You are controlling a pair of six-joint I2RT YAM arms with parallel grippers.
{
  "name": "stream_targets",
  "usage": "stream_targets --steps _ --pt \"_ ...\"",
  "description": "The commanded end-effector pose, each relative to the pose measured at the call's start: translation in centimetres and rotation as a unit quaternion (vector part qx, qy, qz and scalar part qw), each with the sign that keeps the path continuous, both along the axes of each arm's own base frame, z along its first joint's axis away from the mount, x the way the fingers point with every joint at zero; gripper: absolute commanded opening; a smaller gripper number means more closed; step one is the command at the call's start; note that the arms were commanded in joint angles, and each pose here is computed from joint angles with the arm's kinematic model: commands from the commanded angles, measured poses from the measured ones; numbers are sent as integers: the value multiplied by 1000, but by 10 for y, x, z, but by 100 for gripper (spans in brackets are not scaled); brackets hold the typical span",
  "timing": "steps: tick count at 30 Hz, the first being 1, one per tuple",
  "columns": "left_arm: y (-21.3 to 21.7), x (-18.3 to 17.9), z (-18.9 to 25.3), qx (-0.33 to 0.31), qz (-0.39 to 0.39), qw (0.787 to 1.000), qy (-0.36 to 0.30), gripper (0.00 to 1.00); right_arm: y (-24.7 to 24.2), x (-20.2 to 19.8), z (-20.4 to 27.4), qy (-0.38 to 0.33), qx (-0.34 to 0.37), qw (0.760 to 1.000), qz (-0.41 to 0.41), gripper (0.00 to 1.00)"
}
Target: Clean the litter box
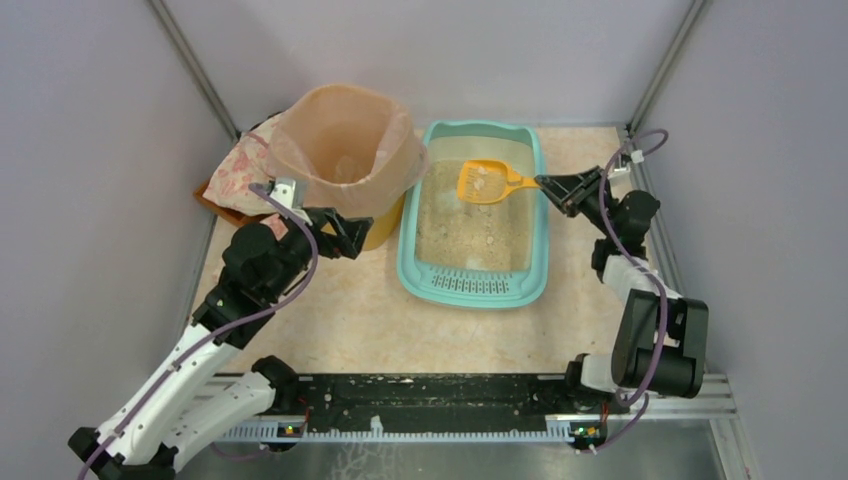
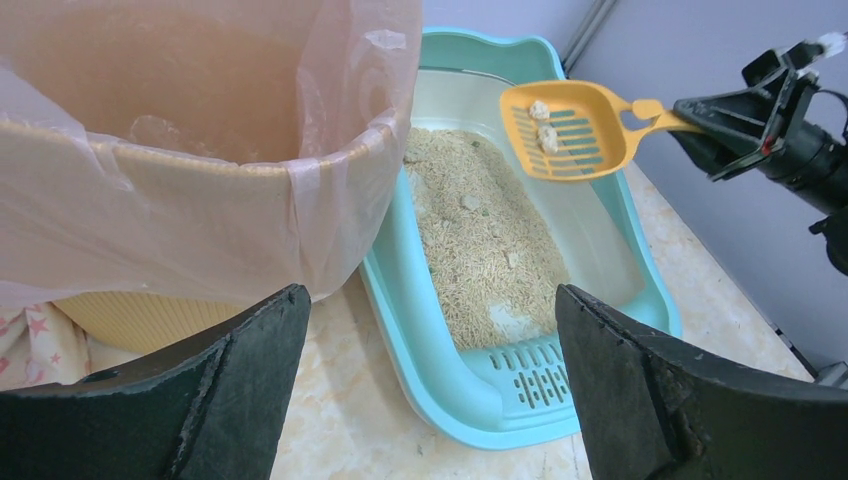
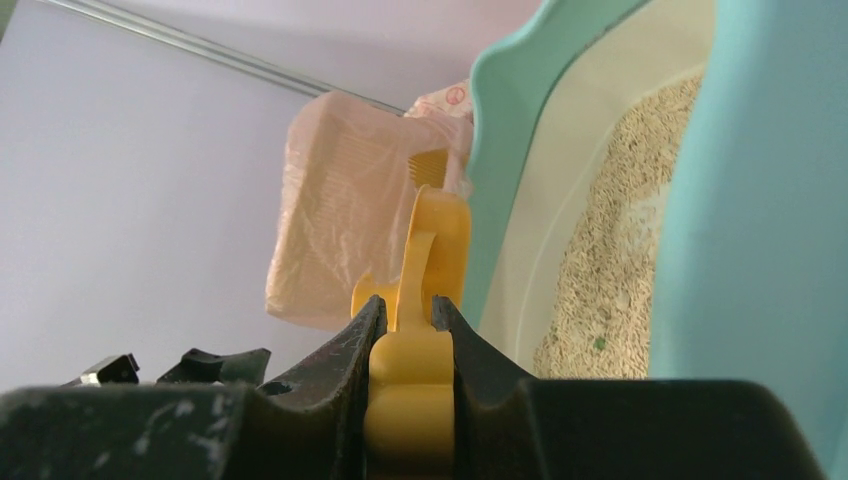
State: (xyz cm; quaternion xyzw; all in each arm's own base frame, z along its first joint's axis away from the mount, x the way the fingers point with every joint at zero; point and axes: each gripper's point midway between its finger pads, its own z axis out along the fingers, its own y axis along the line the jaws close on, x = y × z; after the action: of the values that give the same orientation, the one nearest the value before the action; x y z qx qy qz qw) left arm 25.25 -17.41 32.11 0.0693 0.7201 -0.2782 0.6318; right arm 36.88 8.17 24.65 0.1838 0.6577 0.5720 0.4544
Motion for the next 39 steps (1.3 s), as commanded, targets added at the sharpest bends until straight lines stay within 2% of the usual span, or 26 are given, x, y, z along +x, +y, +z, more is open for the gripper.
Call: stream_targets --steps 1,14,21,27,32,35,39 --pt "8 -3 19 -2 14 1000 -19 98 7 7 52 -49 -7 999 7 0" --pt "52 -5 18 21 110 994 3 97 62 30 157 -111 33 992 57 0" --pt "59 -6 12 27 127 991 14 98 132 48 189 -127 28 985 118 0" --pt "74 -5 8 34 167 985 28 99 186 73 184 -120 18 981 154 0" --pt "109 -1 -21 84 264 958 71 99 221 78 166 -134 19 974 181 0" --pt "107 -6 -18 59 252 964 56 99 238 77 162 -159 5 969 187 0" --pt "104 -17 1 17 220 975 13 99 258 80 158 -183 -50 966 178 0"
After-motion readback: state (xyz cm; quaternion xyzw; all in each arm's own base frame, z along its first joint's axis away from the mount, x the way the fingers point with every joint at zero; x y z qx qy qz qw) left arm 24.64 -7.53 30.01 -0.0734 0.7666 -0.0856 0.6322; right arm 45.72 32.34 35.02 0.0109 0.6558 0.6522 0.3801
